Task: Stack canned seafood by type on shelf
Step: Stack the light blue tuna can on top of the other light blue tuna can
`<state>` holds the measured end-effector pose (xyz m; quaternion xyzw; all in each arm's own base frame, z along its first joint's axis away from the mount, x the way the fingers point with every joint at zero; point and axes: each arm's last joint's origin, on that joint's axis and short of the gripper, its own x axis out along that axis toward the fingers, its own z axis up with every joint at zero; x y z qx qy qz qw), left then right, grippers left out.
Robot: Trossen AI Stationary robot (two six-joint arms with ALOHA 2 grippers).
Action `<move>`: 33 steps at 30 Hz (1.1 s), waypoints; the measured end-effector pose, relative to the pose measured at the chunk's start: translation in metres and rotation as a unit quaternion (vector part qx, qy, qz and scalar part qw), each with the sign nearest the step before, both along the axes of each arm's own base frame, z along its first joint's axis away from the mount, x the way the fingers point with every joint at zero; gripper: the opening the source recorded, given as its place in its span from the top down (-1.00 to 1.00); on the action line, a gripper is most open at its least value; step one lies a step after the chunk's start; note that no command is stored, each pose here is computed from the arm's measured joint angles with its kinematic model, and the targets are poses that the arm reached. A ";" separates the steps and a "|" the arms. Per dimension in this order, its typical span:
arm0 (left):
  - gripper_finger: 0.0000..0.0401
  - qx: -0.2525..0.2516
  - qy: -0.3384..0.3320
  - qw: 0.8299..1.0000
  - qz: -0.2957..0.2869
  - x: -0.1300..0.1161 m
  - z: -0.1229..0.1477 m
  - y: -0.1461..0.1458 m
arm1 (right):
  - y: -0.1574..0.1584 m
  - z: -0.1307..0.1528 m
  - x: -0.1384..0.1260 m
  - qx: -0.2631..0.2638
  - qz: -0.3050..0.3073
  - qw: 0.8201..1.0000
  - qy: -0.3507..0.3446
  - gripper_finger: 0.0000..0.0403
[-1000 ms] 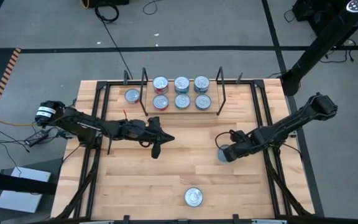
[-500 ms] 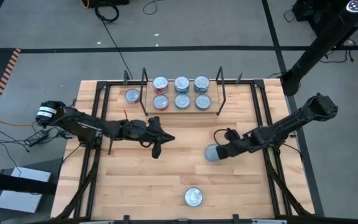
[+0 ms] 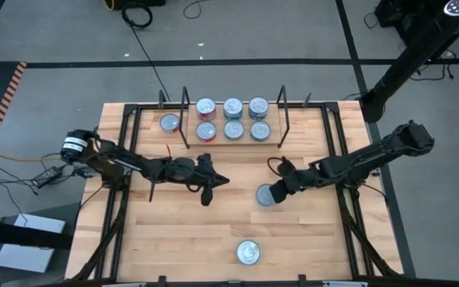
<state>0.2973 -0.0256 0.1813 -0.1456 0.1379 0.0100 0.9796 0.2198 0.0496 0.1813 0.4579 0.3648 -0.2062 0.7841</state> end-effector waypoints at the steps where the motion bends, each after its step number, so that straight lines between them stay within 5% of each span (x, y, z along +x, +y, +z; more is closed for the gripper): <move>1: 0.97 -0.001 -0.005 1.000 -0.001 0.001 -0.001 0.000 | 0.002 0.005 0.001 -0.007 0.013 1.000 0.003 0.96; 14: 0.97 -0.002 -0.013 1.000 0.000 0.007 -0.009 -0.001 | 0.013 0.006 -0.026 -0.071 0.059 0.981 0.170 0.95; 25: 0.97 0.001 -0.002 1.000 0.006 0.006 -0.011 0.000 | 0.021 -0.029 -0.014 -0.050 0.003 0.987 0.150 0.95; 33: 0.97 0.006 0.008 1.000 0.019 0.007 -0.016 0.001 | 0.033 -0.048 0.031 -0.021 0.019 0.999 0.015 0.95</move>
